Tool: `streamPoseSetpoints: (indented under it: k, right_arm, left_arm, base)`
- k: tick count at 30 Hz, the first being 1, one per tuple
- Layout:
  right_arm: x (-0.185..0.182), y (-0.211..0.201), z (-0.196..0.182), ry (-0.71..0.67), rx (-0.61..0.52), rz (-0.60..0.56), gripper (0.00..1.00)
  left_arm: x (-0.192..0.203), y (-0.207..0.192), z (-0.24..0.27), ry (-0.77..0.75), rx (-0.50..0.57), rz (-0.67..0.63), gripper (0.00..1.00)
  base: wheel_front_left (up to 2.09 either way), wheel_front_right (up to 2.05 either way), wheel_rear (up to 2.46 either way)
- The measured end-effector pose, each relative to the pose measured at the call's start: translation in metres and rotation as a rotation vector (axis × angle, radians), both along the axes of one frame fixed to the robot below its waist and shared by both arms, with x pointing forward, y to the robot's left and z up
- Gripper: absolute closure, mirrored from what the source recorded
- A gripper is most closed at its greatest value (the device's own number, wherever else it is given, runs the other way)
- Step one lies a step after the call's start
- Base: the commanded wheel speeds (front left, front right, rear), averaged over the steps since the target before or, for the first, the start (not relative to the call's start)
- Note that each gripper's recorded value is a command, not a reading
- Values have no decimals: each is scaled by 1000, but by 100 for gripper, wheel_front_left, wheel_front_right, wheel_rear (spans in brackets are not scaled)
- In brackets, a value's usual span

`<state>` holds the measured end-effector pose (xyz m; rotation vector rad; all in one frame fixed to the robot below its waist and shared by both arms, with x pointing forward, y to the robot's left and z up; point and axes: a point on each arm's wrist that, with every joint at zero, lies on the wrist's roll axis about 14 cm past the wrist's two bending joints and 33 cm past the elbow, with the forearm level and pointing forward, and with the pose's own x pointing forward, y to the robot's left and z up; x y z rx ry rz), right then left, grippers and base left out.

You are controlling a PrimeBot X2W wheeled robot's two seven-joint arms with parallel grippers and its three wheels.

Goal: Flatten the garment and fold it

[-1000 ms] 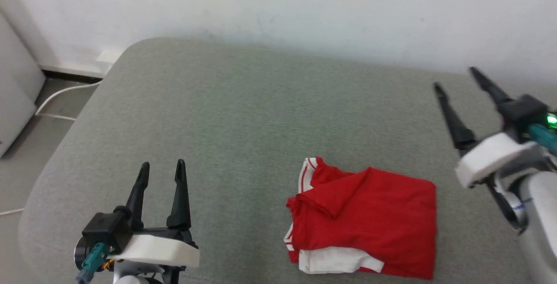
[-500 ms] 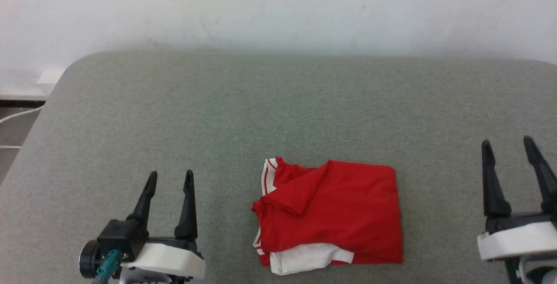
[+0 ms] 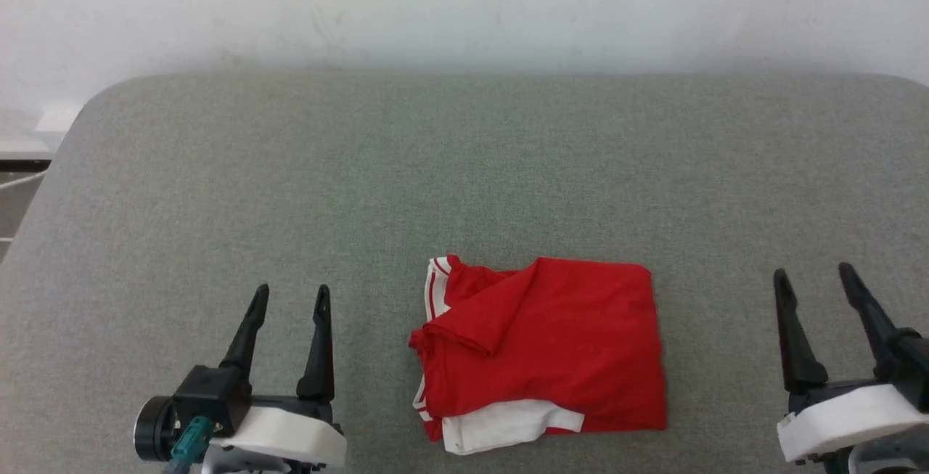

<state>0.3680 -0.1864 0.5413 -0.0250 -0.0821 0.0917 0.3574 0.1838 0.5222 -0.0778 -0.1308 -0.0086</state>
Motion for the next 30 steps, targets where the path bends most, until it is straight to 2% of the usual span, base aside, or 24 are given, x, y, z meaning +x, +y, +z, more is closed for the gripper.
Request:
streamPoseSetpoints:
  k: [9,13,16,19,25,29,30]
  right_arm:
    - [11,24,-71,487,161,151,0]
    - [13,41,-96,683,310,200,0]
    - [18,51,-110,778,344,224,0]
    - [23,69,-126,866,432,260,0]
    - [26,93,-164,1008,394,307,0]
    - [33,114,-170,1026,352,371,0]
    - [32,117,-171,1033,334,386,62]
  left_arm:
    - [10,3,-11,34,3,7,0]
    - [13,4,-17,52,11,7,0]
    - [15,10,-20,65,15,23,0]
    - [14,16,-25,82,19,44,0]
    - [11,30,-32,108,26,84,0]
    - [8,37,-36,121,28,107,0]
    - [8,38,-36,125,29,110,0]
  base:
    - [0,0,0]
    - [0,0,0]
    - [0,0,0]
    - [0,0,0]
    - [0,0,0]
    - [0,0,0]
    - [0,0,0]
